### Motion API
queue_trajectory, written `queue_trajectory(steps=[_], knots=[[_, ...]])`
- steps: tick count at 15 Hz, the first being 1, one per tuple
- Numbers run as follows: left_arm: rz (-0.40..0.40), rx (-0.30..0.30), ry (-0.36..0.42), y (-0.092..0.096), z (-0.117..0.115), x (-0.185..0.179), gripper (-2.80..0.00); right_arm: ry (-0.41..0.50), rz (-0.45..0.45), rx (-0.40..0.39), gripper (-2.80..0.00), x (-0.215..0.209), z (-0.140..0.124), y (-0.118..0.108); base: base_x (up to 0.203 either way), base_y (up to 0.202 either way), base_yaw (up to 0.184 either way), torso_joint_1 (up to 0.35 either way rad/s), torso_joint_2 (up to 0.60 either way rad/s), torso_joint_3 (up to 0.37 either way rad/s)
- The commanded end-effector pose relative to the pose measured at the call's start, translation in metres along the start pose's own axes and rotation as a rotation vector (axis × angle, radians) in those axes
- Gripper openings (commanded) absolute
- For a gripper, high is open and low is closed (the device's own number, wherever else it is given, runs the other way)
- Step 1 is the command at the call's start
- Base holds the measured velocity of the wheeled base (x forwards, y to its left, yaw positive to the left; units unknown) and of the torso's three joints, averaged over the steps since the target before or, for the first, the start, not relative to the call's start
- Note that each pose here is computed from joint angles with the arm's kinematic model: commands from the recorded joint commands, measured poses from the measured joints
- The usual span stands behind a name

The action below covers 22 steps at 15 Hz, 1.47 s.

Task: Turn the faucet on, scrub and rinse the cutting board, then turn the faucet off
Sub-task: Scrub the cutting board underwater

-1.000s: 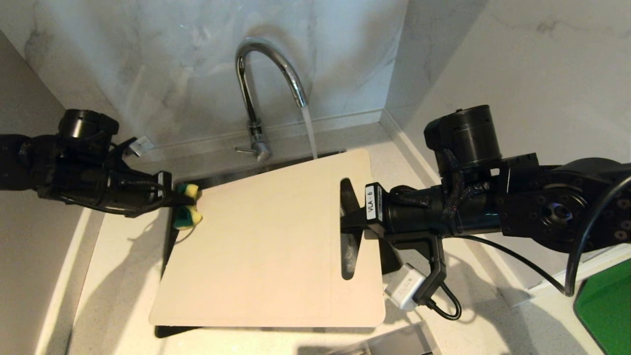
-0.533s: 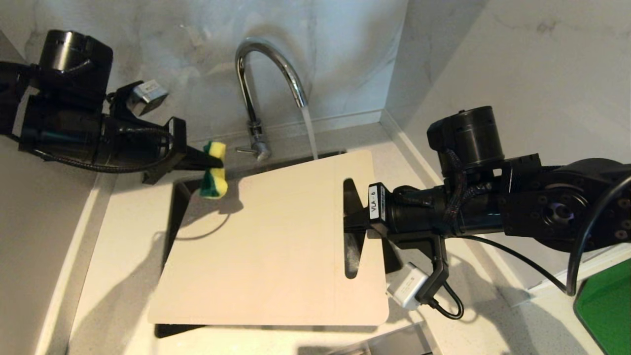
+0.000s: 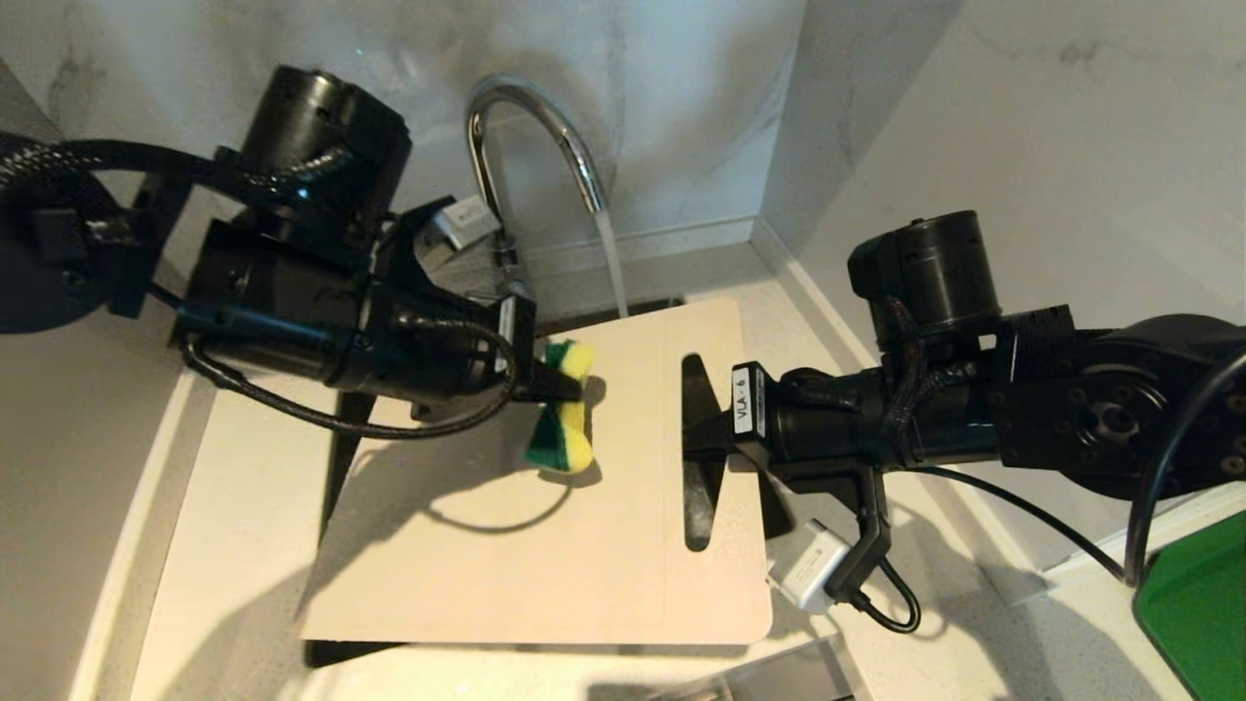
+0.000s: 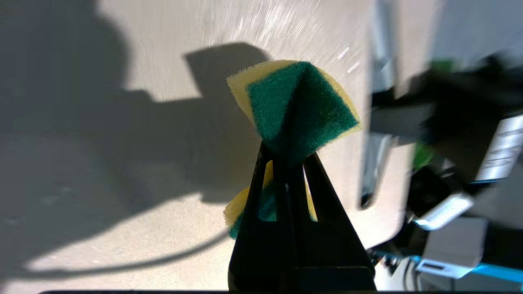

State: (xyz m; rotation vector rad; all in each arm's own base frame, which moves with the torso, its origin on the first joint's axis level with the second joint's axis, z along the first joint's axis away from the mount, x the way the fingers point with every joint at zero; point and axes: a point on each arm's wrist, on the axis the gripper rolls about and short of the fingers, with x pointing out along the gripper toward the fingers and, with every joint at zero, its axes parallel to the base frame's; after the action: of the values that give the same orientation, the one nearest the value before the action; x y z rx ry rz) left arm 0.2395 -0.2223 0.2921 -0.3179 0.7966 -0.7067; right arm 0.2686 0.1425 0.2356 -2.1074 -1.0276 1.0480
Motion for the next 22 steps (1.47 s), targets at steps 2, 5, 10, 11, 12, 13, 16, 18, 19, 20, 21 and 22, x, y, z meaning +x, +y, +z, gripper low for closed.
queue_trajectory(steps=[2,5,10,11,12,13,16,18,19,20,21,22], knots=[[0.054,-0.034,0.090,0.017,-0.016,0.021,-2.80,0.001,-0.002,-0.003,-2.80,-0.003,0.001,0.000,0.000,0.000,0.000,0.000,0.00,0.000],[0.093,-0.074,0.072,0.042,-0.019,0.024,-2.80,0.008,-0.008,0.003,-2.80,-0.003,0.003,0.001,0.000,0.000,0.000,0.000,0.00,0.000],[0.182,-0.139,0.046,0.089,-0.029,0.013,-2.80,0.018,-0.016,-0.001,-2.80,-0.002,0.002,0.000,0.000,0.000,0.000,0.000,0.00,0.000],[0.194,-0.148,0.048,0.099,-0.031,0.009,-2.80,0.019,-0.016,-0.001,-2.80,-0.002,0.002,0.000,0.000,0.000,0.000,0.000,0.00,0.000],[0.207,-0.157,0.046,0.111,-0.033,0.005,-2.80,0.019,-0.016,-0.001,-2.80,-0.002,0.002,0.000,0.000,0.000,0.000,0.000,0.00,0.000],[0.223,-0.162,0.040,0.122,-0.034,0.002,-2.80,0.019,-0.016,0.000,-2.80,-0.002,0.002,0.000,0.000,0.000,0.000,0.000,0.00,0.000],[0.287,-0.185,0.028,0.155,-0.041,-0.005,-2.80,0.021,-0.018,-0.002,-2.80,-0.003,0.002,-0.001,0.000,0.000,0.000,0.000,0.00,0.000],[0.322,-0.191,0.011,0.175,-0.047,-0.009,-2.80,0.022,-0.019,-0.003,-2.80,-0.004,0.002,-0.001,0.000,0.000,0.000,0.000,0.00,0.000],[0.316,-0.190,0.006,0.184,-0.049,-0.012,-2.80,0.022,-0.019,-0.003,-2.80,-0.004,0.002,-0.001,0.000,0.000,0.000,0.000,0.00,0.000],[0.302,-0.193,0.004,0.192,-0.050,-0.016,-2.80,0.022,-0.019,0.002,-2.80,-0.003,0.002,-0.001,0.000,0.000,0.000,0.000,0.00,0.000],[0.302,-0.198,0.000,0.198,-0.049,-0.021,-2.80,0.022,-0.019,0.011,-2.80,-0.004,0.002,-0.001,0.000,0.000,0.000,0.000,0.00,0.000],[0.316,-0.207,-0.014,0.206,-0.048,-0.026,-2.80,0.024,-0.020,0.011,-2.80,-0.004,0.002,-0.001,0.000,0.000,0.000,0.000,0.00,0.000]])
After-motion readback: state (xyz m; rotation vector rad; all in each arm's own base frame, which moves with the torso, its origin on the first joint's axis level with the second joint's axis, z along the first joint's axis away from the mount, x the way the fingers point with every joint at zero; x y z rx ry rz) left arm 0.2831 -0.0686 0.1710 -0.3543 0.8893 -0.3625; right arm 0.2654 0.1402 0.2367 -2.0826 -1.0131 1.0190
